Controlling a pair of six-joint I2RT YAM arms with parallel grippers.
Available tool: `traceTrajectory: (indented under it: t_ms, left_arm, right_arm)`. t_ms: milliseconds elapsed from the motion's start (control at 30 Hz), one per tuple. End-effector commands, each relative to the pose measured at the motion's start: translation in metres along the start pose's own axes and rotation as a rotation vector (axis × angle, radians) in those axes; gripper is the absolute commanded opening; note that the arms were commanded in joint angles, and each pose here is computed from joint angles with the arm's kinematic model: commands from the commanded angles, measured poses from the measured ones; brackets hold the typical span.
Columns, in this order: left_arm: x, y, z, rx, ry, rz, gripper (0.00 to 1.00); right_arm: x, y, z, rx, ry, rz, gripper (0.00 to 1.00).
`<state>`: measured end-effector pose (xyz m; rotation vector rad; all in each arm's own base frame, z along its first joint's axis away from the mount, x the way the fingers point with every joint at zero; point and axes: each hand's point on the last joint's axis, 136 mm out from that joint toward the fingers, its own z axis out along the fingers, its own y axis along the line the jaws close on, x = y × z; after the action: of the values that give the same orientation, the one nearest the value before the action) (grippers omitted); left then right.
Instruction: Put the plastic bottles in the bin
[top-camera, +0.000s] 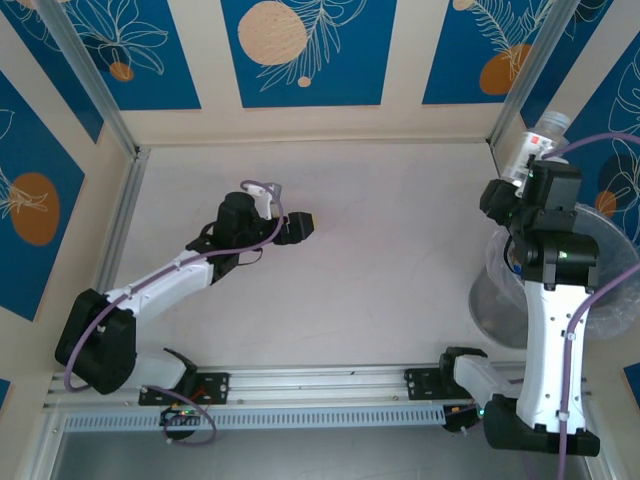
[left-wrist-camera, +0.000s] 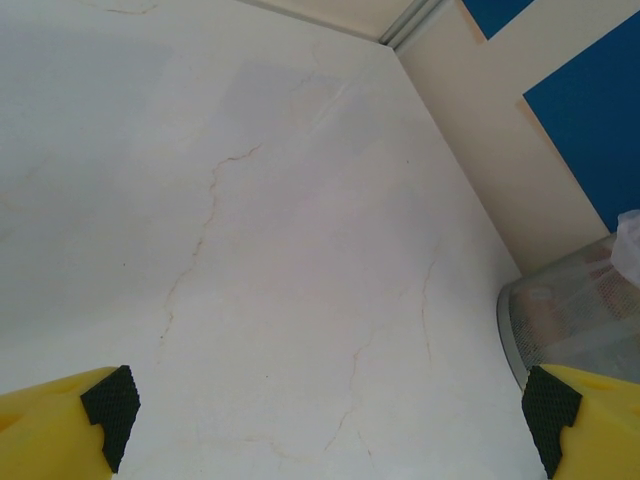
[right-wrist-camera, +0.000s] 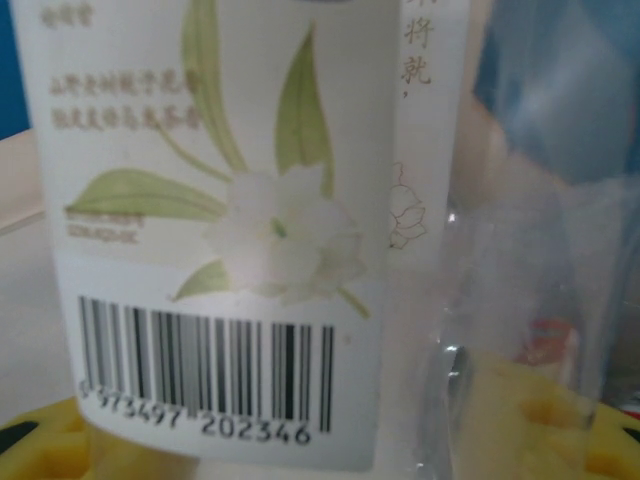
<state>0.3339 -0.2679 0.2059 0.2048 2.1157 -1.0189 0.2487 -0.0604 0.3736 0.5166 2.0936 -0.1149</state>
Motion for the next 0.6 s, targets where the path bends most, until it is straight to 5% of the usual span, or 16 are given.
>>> traceTrajectory:
  t_ms: [0, 233, 567]
  left_arm:
    - [-0.011, -0.016, 0.002, 0.042, -0.012, 0.054, 1.00]
    - [-0.018, -0.020, 0.010, 0.046, 0.020, 0.085, 1.00]
    - [-0.028, -0.035, 0.025, 0.104, 0.057, 0.089, 1.00]
  right_arm:
    - [-0.006, -0.043, -0.022, 0.214, -0.065, -0.019, 0.36]
    - [0.002, -0.107, -0.030, 0.567, -0.130, 0.021, 0.41]
    - [0.026, -0.150, -0.004, 0.732, -0.127, 0.148, 0.45]
